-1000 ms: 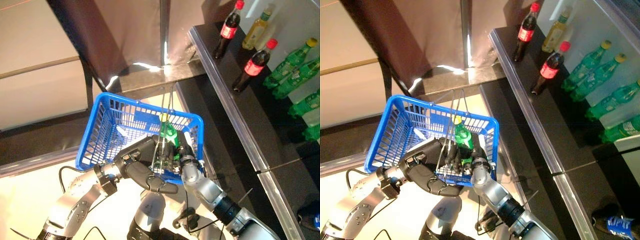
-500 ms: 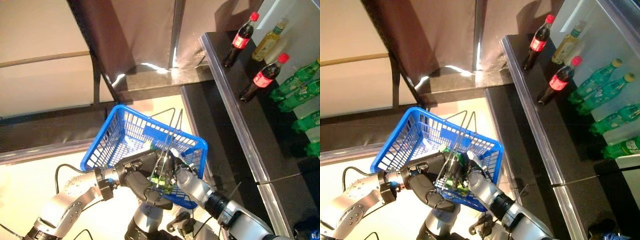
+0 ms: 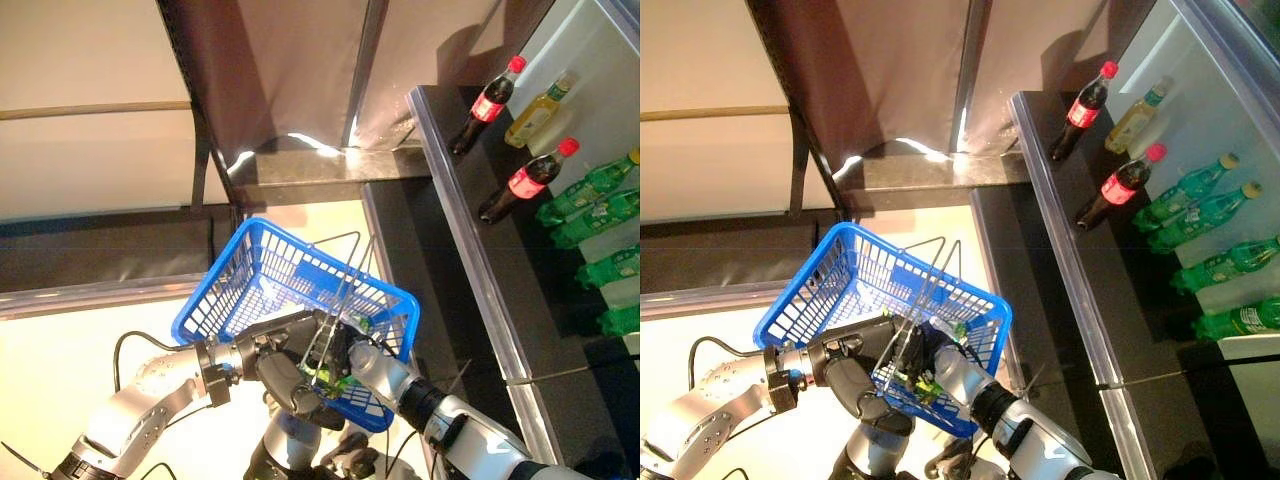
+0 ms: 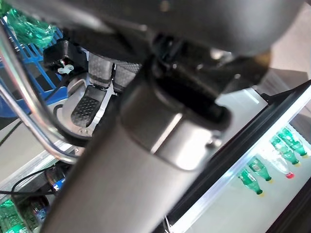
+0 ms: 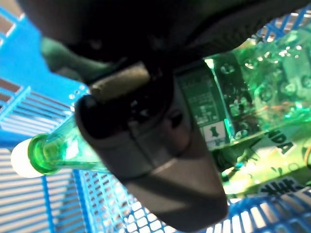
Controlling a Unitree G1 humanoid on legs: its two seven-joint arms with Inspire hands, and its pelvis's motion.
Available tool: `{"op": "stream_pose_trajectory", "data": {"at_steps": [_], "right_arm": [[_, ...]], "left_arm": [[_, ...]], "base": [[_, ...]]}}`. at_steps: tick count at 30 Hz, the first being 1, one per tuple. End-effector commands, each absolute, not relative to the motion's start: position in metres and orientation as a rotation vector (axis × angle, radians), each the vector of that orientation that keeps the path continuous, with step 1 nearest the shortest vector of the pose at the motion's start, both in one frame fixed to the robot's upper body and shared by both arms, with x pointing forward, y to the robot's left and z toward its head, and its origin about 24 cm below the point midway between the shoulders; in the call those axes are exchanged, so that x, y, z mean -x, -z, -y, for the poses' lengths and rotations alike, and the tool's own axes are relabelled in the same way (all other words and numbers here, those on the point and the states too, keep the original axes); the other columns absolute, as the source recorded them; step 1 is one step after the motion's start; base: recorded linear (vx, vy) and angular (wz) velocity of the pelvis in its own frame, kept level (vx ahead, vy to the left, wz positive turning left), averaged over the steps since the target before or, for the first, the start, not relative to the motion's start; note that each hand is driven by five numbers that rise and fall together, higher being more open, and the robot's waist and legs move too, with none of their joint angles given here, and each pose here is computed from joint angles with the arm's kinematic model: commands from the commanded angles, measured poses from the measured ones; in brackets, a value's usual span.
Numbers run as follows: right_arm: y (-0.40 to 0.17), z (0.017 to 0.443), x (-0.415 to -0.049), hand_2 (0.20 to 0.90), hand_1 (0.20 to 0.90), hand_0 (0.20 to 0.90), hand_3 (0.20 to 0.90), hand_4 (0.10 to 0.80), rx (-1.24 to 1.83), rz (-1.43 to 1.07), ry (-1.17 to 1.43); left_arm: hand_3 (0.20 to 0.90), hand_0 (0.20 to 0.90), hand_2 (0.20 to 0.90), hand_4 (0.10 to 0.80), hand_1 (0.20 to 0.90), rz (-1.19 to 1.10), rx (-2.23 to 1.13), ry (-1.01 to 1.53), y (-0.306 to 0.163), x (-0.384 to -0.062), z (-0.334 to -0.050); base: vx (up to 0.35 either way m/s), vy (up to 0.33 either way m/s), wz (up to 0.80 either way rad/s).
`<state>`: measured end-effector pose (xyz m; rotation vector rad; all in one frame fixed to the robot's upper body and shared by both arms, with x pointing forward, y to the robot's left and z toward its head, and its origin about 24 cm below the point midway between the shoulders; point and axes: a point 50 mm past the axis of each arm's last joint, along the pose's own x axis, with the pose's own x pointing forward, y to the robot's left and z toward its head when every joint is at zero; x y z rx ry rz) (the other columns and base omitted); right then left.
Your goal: Pick up the drink and place into the basket.
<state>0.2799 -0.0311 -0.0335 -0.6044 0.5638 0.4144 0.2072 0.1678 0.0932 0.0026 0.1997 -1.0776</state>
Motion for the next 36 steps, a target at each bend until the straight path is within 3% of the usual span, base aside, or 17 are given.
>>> {"op": "stream_pose_trajectory", "data": {"at_steps": [1, 21, 30, 36], "right_arm": [[0.035, 0.016, -0.267, 0.9, 0.9, 0.9, 0.9, 0.8, 0.508, -0.56, -0.394], [-0.025, 0.083, -0.259, 0.9, 0.9, 0.9, 0.9, 0.8, 0.203, -0.228, -0.086], [-0.043, 0.137, -0.232, 0.9, 0.9, 0.9, 0.9, 0.8, 0.149, -0.152, 0.005], [-0.048, 0.153, -0.211, 0.9, 0.9, 0.9, 0.9, 0.8, -0.16, -0.079, -0.071]], "left_arm": [[0.2, 0.3, 0.3, 0.1, 0.3, 0.607, 0.193, 1.372, -0.209, -0.192, -0.128], [0.2, 0.3, 0.3, 0.1, 0.3, 0.537, 0.23, 1.112, -0.198, -0.203, -0.17], [0.2, 0.3, 0.3, 0.1, 0.3, 0.412, 0.345, 0.823, -0.158, -0.202, -0.203], [0.2, 0.3, 0.3, 0.1, 0.3, 0.226, 0.437, 0.586, -0.105, -0.196, -0.223]], "base": [[-0.009, -0.009, -0.03], [-0.009, -0.009, -0.06], [-0.004, 0.017, -0.11], [0.021, 0.052, -0.24]]}}
